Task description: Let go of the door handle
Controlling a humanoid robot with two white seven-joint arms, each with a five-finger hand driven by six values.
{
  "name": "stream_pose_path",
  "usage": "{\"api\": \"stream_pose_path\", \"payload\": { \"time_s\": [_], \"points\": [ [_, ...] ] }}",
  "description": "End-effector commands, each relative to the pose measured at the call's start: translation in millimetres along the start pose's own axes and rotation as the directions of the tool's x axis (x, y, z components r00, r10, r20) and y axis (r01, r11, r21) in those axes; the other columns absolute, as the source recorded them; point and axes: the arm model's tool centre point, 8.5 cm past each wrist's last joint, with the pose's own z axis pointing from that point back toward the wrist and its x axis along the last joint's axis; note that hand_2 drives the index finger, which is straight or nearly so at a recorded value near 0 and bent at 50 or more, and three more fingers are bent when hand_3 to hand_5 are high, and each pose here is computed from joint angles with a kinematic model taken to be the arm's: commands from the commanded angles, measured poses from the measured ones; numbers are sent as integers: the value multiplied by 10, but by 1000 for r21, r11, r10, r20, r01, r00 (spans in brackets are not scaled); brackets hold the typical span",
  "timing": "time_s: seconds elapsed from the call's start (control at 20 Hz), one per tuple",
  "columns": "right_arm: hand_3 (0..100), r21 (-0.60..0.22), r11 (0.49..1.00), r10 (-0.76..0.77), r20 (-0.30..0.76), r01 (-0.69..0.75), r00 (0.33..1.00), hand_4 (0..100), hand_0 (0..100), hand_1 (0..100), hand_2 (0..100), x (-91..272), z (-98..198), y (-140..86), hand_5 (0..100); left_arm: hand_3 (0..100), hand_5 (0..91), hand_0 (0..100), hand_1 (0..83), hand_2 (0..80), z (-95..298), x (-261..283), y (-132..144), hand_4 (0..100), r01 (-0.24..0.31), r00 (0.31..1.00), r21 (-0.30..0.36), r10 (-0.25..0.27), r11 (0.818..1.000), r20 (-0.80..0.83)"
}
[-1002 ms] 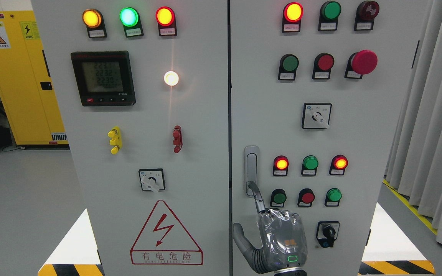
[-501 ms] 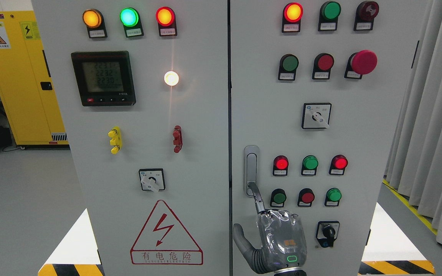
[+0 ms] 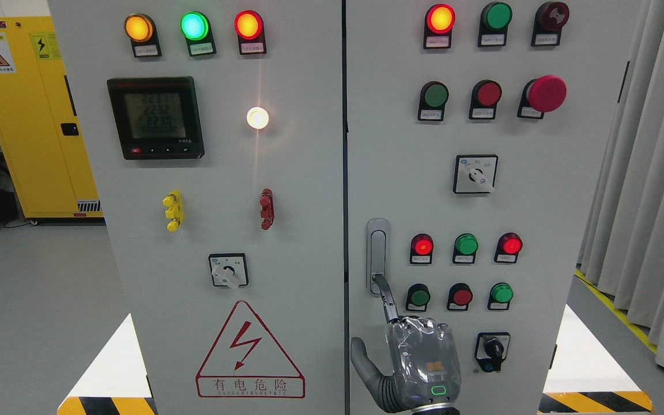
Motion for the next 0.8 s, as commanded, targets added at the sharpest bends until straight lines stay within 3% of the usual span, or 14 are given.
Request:
{"api": "stream_pose_path", "payload": {
  "time_s": [0.0, 0.75],
  "points": [
    [1000, 4, 1000, -2, 2, 2, 1000, 996, 498, 383, 0, 14, 7, 11, 1000, 0, 0, 120, 556, 0, -3, 42, -7, 0, -1, 1000, -2, 1, 1000, 12],
    [1000, 27, 1000, -2, 1, 2, 1000, 1000, 502, 385, 0, 12, 18, 40, 1000, 0, 0, 120, 556, 0, -3, 42, -7, 0, -1, 1000, -2, 1, 1000, 12]
  ]
}}
